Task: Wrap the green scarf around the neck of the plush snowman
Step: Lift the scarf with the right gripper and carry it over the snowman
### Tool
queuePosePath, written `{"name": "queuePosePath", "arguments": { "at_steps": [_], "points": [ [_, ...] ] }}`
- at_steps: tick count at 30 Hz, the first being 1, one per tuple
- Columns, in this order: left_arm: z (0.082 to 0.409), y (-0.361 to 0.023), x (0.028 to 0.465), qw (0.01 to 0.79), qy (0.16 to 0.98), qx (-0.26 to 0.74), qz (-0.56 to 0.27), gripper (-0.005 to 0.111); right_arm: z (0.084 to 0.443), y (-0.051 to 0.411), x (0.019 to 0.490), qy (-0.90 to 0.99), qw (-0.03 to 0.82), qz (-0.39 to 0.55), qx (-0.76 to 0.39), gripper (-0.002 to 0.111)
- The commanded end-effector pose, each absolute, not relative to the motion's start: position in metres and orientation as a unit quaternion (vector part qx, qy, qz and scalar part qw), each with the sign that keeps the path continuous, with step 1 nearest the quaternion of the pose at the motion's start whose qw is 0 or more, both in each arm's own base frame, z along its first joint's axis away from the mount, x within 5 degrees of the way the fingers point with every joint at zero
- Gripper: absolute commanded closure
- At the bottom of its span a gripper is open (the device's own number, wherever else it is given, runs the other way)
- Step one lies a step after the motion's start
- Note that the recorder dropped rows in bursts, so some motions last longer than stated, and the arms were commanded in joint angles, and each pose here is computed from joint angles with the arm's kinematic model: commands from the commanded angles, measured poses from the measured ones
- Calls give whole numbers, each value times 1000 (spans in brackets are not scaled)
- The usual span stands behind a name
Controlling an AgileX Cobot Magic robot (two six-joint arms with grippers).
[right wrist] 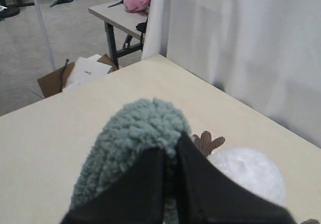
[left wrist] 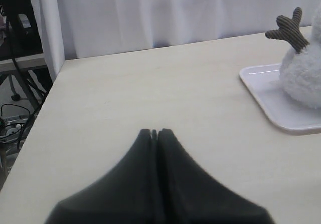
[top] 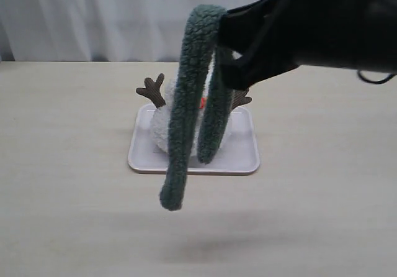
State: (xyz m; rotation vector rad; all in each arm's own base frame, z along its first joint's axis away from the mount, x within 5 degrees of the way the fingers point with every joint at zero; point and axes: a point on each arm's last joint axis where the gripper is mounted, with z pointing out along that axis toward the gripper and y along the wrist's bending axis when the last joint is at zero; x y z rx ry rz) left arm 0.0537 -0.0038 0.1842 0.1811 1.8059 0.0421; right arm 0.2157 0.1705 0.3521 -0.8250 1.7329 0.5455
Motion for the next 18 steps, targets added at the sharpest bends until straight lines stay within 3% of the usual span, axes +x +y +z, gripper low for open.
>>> {"name": "queuePosePath", "arguments": {
  "at_steps": [1, 7, 18],
  "points": [
    [184, -4, 54, 619, 782, 76, 18, 107, 322, 197, 239, 736, 567, 151, -338, 104],
    [184, -4, 54, 619, 782, 76, 18, 107, 304, 216, 269, 737, 581, 89, -333, 104],
    [184, -4, 54, 619, 782, 76, 18, 107, 291, 255, 311, 727, 576, 74, -367, 104]
  ]
}}
